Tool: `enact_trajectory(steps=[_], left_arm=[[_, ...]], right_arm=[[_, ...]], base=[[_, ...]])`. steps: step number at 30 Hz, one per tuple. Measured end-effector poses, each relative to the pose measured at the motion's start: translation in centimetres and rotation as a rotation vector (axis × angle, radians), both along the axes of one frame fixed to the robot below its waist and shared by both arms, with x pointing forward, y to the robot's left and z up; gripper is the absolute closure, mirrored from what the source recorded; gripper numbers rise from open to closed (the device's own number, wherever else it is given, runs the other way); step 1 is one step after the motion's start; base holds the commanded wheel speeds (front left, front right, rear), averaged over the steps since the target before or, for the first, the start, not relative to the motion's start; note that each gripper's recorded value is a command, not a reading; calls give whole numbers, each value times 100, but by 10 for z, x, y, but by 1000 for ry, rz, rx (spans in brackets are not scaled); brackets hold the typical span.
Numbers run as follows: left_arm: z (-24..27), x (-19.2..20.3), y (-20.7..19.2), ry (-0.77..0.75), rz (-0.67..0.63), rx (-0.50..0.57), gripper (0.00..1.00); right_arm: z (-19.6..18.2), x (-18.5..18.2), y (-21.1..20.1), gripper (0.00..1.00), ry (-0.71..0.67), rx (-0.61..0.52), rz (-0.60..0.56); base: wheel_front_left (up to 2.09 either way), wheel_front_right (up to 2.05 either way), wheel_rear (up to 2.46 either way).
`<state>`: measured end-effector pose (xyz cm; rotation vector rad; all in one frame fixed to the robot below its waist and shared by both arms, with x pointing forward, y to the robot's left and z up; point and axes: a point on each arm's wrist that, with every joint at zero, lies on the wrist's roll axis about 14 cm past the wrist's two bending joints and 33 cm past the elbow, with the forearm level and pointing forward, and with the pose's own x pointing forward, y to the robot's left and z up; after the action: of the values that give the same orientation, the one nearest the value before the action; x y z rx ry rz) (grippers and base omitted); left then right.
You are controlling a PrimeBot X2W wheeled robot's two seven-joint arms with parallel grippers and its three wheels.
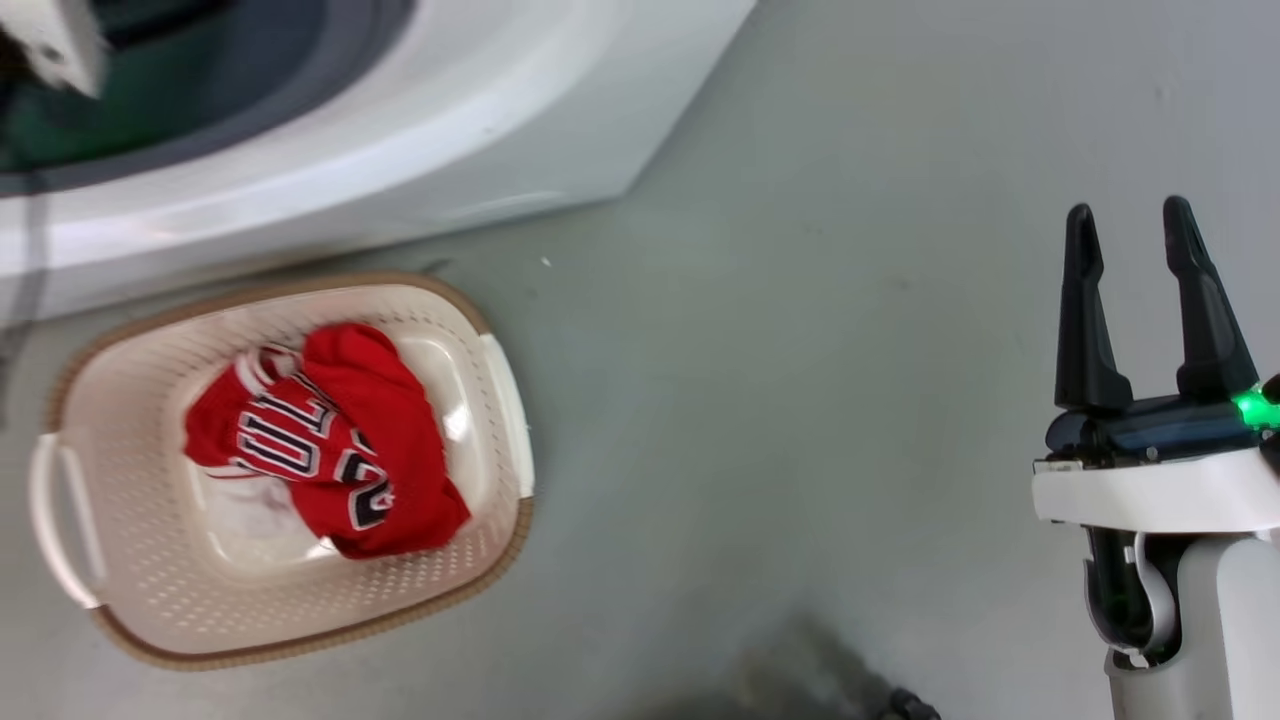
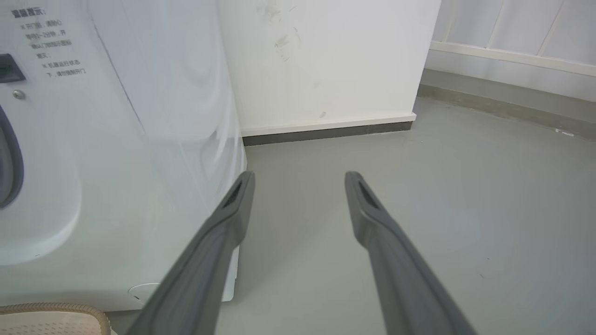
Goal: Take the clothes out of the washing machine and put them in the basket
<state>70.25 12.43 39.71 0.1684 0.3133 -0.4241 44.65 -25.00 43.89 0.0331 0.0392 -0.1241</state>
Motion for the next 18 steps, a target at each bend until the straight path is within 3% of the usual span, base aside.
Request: enact_trajectory(steps=[10,18], left_arm=[[57,-95,7,-122,6,-87,100],[147,-150,9,-359,34,-170,100]], right_arm=[[51,-14,36,0,-119,12,95],[79,-29,54,0,-184,18,146]], base=[[0,0,0],[0,0,0]])
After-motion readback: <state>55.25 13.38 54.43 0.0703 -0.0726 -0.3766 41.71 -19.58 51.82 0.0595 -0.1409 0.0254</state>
